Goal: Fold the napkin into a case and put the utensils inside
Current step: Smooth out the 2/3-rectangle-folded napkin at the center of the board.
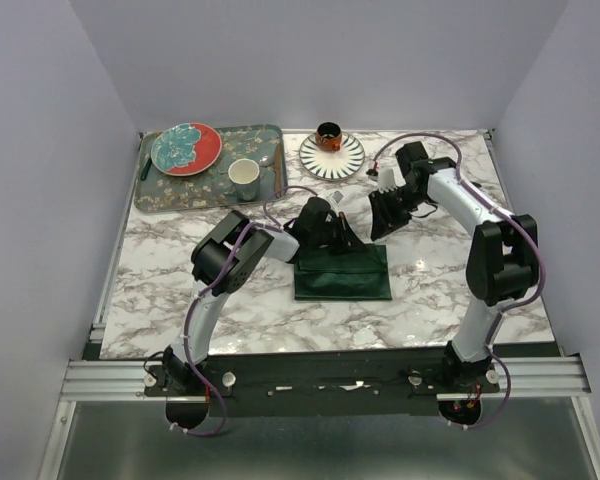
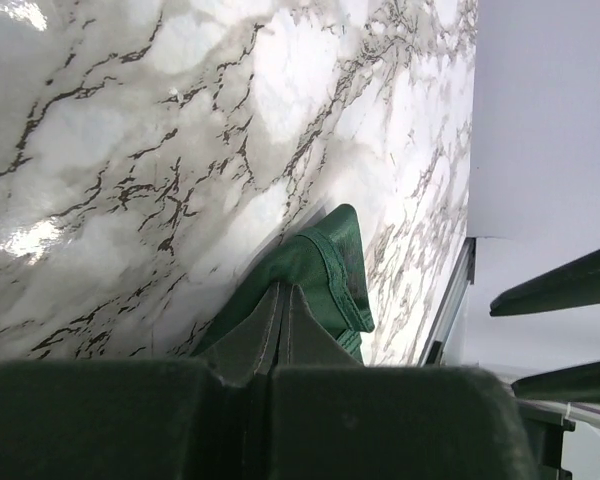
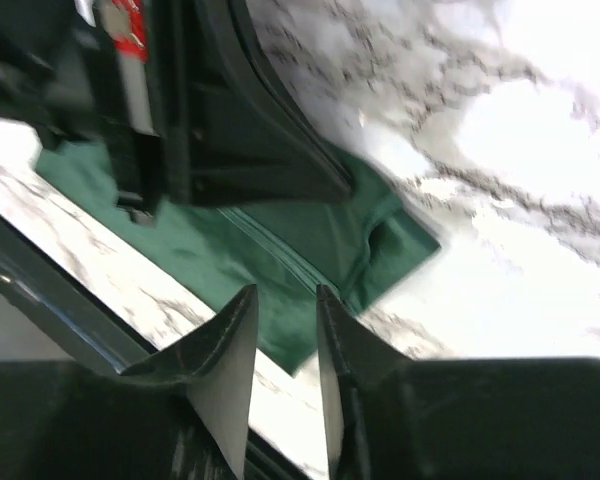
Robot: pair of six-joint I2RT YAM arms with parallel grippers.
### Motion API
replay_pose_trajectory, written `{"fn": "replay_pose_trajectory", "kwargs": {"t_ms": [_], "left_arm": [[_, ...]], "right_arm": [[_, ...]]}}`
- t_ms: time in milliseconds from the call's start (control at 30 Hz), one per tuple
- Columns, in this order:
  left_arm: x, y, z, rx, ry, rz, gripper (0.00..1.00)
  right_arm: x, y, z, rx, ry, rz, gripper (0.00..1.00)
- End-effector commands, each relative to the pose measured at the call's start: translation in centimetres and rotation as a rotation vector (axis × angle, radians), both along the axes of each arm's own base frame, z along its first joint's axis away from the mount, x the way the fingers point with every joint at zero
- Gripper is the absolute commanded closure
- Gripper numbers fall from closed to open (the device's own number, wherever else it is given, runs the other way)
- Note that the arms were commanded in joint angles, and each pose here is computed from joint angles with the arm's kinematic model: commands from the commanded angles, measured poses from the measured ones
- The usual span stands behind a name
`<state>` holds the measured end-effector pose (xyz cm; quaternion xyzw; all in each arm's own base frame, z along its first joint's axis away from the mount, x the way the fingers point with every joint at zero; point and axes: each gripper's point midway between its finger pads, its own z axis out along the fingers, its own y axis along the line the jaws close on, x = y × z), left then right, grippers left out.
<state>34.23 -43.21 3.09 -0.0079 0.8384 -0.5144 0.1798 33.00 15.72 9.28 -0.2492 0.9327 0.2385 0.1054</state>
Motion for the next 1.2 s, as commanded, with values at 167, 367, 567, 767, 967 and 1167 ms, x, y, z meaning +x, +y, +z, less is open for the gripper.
{"fn": "replay_pose_trajectory", "kwargs": {"t_ms": [167,367,567,767,967,1167], "left_arm": [[-0.9,2.0,-4.8,0.169,0.052,0.028,1.0],[-1.1,1.9,-4.7,0.156,0.054,0.017,1.0],[-1.2,1.7,-3.9,0.094,0.047,-0.019,0.89],[-1.0,2.7,-2.9,0.012,0.05,-0.029,0.69],[-1.6,3.5,-1.3,-0.077,0.043,-0.052,0.55],[-2.8,5.5,-0.2,-0.169,0.029,-0.057,0.51]], "right_arm": [[0.1,2.8,-2.5,0.19,0.148,-0.138,0.74],[-0.7,0.9,-7.3,0.108,0.26,-0.251,0.79],[-1.4,-0.9,-9.9,0.001,0.307,-0.31,0.8],[-1.9,-1.3,-10.4,-0.029,0.325,-0.327,0.84],[-1.9,-1.4,-10.5,-0.04,0.33,-0.341,0.84],[-1.9,-1.5,-10.5,-0.05,0.332,-0.351,0.84]]}}
